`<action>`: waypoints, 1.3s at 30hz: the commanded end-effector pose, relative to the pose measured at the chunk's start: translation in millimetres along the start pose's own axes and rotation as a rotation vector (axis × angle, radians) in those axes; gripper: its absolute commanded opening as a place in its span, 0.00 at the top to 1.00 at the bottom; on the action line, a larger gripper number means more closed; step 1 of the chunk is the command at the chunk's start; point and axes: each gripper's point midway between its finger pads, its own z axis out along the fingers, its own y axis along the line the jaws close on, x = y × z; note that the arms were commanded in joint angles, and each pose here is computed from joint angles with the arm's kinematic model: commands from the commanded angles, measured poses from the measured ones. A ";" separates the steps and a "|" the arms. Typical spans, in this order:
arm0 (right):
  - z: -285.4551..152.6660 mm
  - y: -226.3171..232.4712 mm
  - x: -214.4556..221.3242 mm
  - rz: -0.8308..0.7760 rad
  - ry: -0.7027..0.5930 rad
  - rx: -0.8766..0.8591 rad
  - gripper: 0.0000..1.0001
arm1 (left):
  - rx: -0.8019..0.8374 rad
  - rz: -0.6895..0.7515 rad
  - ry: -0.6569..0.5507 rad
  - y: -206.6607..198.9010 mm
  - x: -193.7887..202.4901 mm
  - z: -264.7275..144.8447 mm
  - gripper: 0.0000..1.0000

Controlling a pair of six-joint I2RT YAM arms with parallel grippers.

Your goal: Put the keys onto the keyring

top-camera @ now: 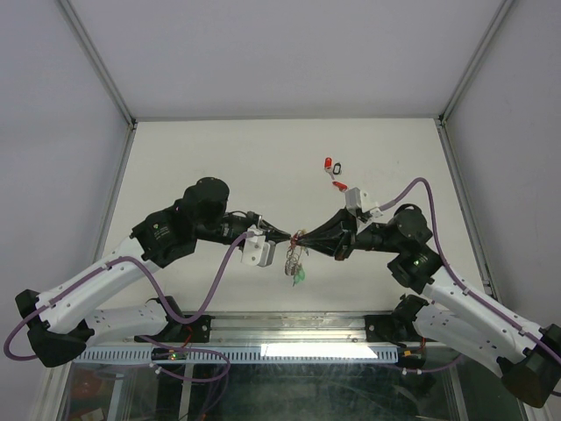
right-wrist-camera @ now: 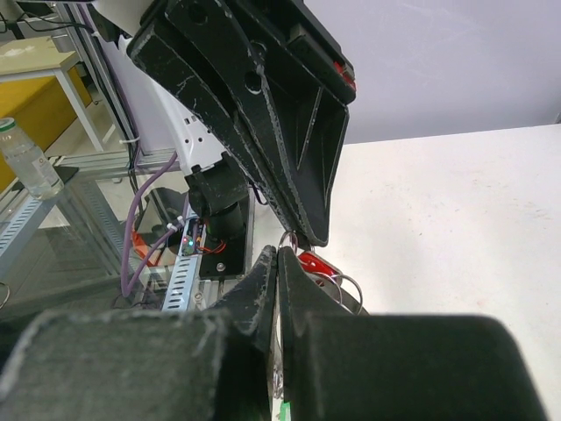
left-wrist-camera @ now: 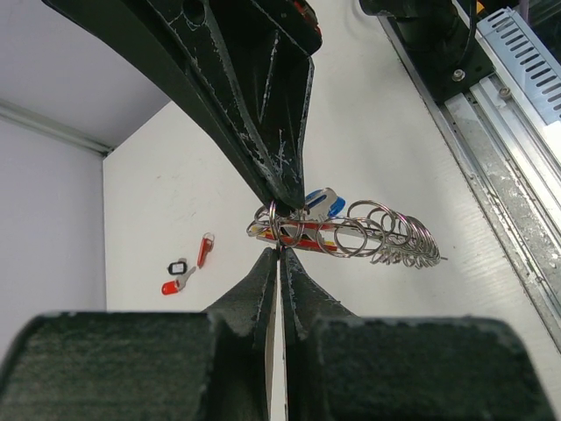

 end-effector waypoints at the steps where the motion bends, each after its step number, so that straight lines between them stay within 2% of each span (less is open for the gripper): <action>1: -1.0 10.4 -43.6 -0.106 -0.132 -0.020 1.00 | -0.002 0.030 -0.032 3.9 -9.4 2.9 1.00; 27: -2.7 -1.6 -51.1 -0.103 -0.207 0.055 1.00 | 0.004 0.037 -0.047 8.0 -14.4 5.0 1.00; 33: -4.3 0.0 -49.7 -0.112 -0.189 0.054 1.00 | -0.063 0.037 -0.060 16.1 -22.5 -4.2 0.78; 39: -4.8 2.5 -47.2 -0.118 -0.170 0.042 1.00 | -0.118 0.009 -0.107 19.0 -28.7 -6.7 0.76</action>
